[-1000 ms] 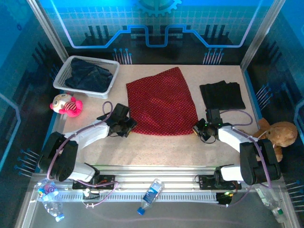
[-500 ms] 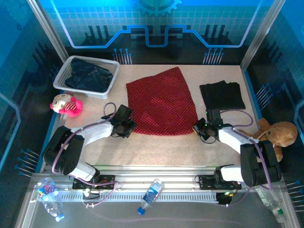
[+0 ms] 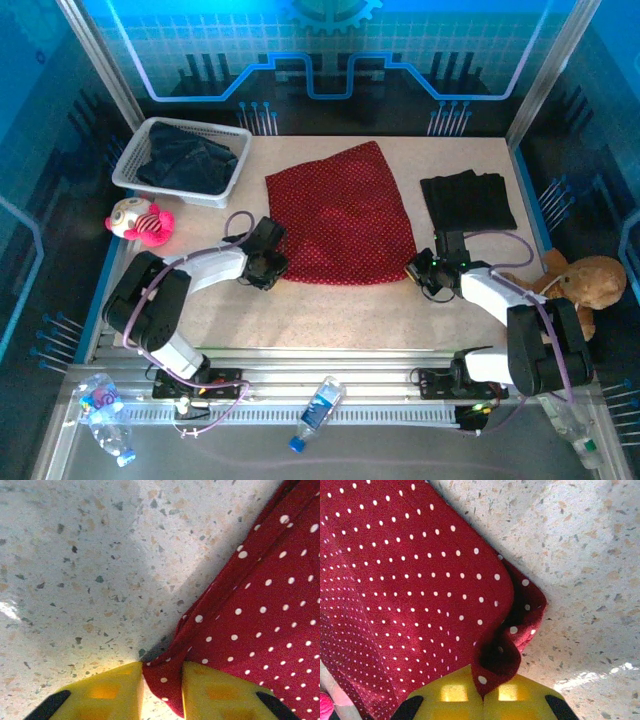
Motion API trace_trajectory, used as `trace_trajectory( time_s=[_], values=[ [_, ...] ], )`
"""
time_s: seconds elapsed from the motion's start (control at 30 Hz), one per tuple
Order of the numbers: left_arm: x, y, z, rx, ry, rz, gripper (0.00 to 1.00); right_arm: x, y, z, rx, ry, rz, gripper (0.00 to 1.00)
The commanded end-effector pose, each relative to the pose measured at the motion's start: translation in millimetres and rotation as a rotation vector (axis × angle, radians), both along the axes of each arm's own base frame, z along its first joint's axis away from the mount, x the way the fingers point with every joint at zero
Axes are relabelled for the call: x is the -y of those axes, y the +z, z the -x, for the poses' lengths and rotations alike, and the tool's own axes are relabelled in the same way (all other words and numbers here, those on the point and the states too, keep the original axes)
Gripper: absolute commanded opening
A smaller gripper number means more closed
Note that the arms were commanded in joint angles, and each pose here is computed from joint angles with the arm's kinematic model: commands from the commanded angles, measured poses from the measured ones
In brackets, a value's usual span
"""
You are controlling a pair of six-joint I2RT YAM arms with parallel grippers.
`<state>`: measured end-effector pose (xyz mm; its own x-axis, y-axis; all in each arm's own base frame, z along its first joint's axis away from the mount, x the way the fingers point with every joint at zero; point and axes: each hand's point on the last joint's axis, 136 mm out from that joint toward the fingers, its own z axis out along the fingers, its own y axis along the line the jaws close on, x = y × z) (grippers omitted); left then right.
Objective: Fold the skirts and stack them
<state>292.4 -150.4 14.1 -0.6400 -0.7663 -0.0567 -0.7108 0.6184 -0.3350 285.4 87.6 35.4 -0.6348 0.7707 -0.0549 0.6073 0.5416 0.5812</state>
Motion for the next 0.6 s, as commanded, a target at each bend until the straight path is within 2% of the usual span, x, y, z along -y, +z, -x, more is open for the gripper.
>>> trace_trajectory(
  time_s=[0.0,0.07,0.27,0.33,0.47,0.57],
  values=[
    [21.7,20.1,-54.8,0.221,-0.049,0.031,0.12,-4.0,1.9,6.1,0.002,0.012,-0.006,0.0],
    [13.1,25.2,-47.9,0.224,-0.034,0.008,0.0,-2.8,4.7,8.3,0.002,0.009,-0.003,0.0],
    [-8.2,45.5,4.6,0.155,-0.022,0.012,0.0,-1.5,21.2,24.6,-0.009,-0.019,-0.02,0.0],
    [-16.0,65.8,15.2,0.179,-0.033,-0.001,0.0,-0.8,41.0,23.2,0.053,-0.026,-0.008,0.0],
    [-33.1,126.0,7.1,0.346,-0.059,-0.057,0.0,5.4,90.2,7.6,0.214,-0.04,0.046,0.0],
    [-40.2,165.5,-9.2,0.419,-0.092,-0.089,0.0,9.7,130.5,-8.2,0.335,-0.033,0.09,0.0]
  ],
)
